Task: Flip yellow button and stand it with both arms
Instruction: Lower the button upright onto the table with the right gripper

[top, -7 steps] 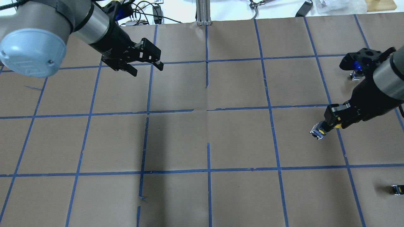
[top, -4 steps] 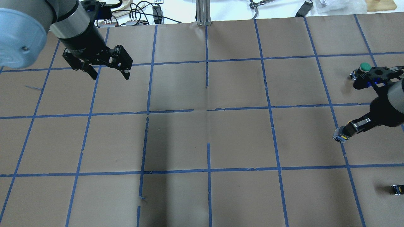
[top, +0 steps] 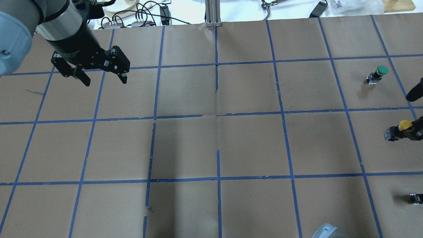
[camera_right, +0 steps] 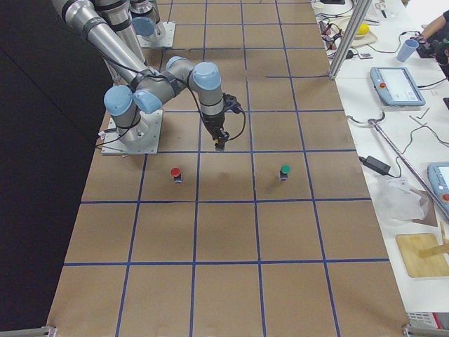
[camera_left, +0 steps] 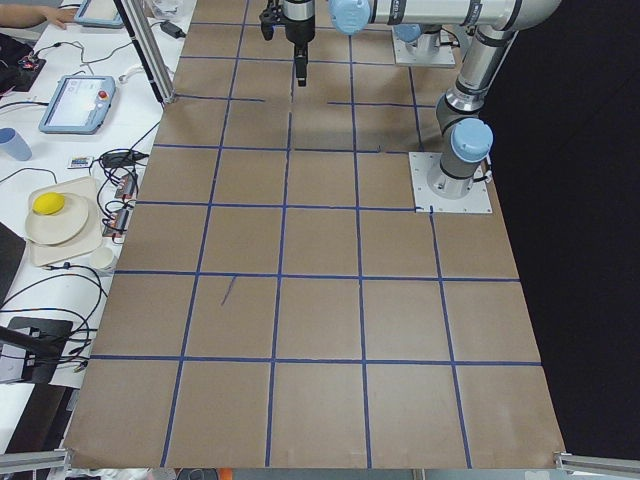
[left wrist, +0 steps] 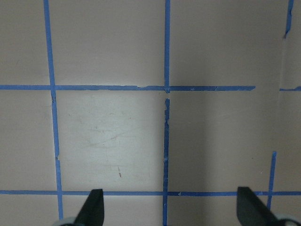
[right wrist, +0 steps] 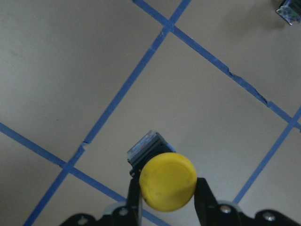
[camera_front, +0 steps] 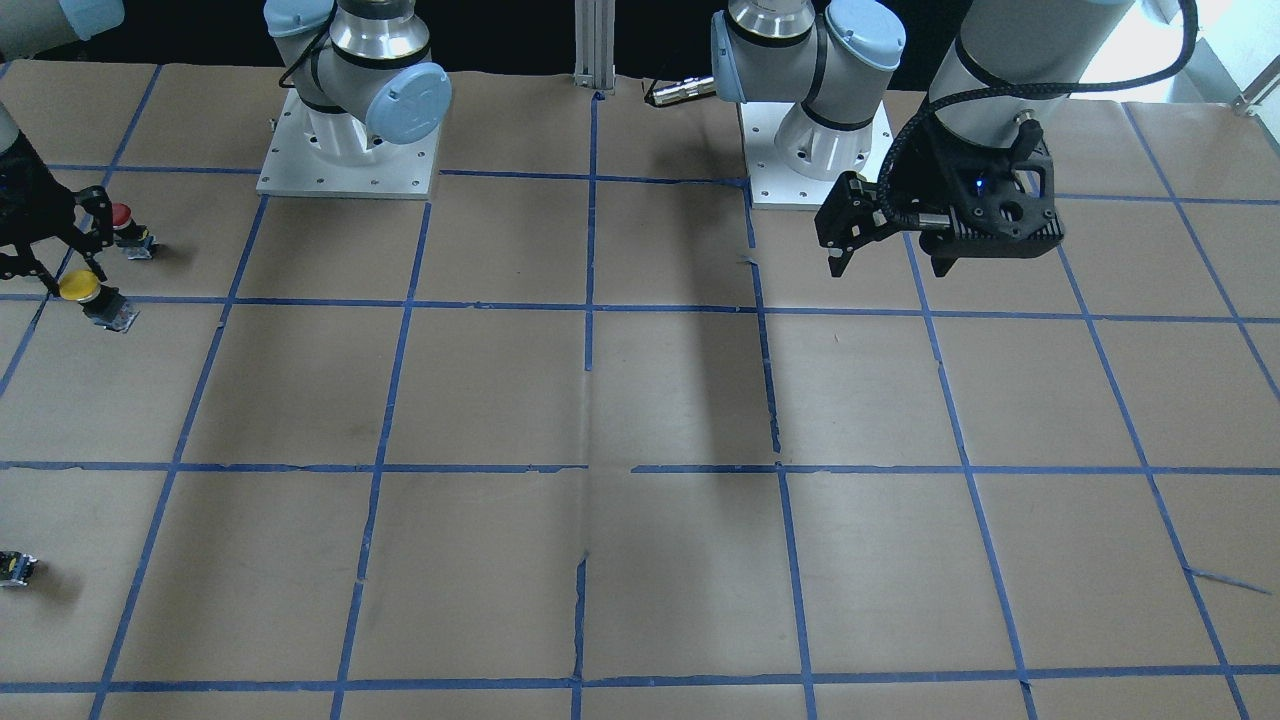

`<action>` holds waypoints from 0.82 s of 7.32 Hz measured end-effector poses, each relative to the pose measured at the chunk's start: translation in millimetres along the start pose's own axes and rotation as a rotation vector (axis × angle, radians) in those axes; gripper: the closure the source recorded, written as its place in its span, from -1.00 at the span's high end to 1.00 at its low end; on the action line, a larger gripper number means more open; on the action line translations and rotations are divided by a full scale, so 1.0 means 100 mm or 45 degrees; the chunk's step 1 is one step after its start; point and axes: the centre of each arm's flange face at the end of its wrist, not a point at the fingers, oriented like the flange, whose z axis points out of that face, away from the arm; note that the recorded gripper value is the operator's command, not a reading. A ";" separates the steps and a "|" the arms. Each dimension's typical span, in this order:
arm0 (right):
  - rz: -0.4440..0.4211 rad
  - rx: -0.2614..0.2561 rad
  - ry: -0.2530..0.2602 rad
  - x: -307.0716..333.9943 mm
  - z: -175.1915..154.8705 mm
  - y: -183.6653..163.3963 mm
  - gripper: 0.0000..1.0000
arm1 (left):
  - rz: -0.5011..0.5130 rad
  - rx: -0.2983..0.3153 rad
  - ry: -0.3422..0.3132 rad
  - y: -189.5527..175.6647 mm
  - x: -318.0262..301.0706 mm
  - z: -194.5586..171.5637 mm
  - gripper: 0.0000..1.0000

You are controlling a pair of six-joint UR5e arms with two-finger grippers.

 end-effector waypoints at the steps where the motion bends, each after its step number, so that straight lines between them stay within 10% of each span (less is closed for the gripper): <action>1: -0.042 0.007 0.027 0.18 0.17 0.10 -0.40 | 0.000 0.012 -0.001 0.00 0.01 -0.03 1.00; 6: 0.025 0.097 -0.001 0.55 0.75 0.51 -0.31 | 0.006 0.028 0.002 0.01 0.05 -0.07 1.00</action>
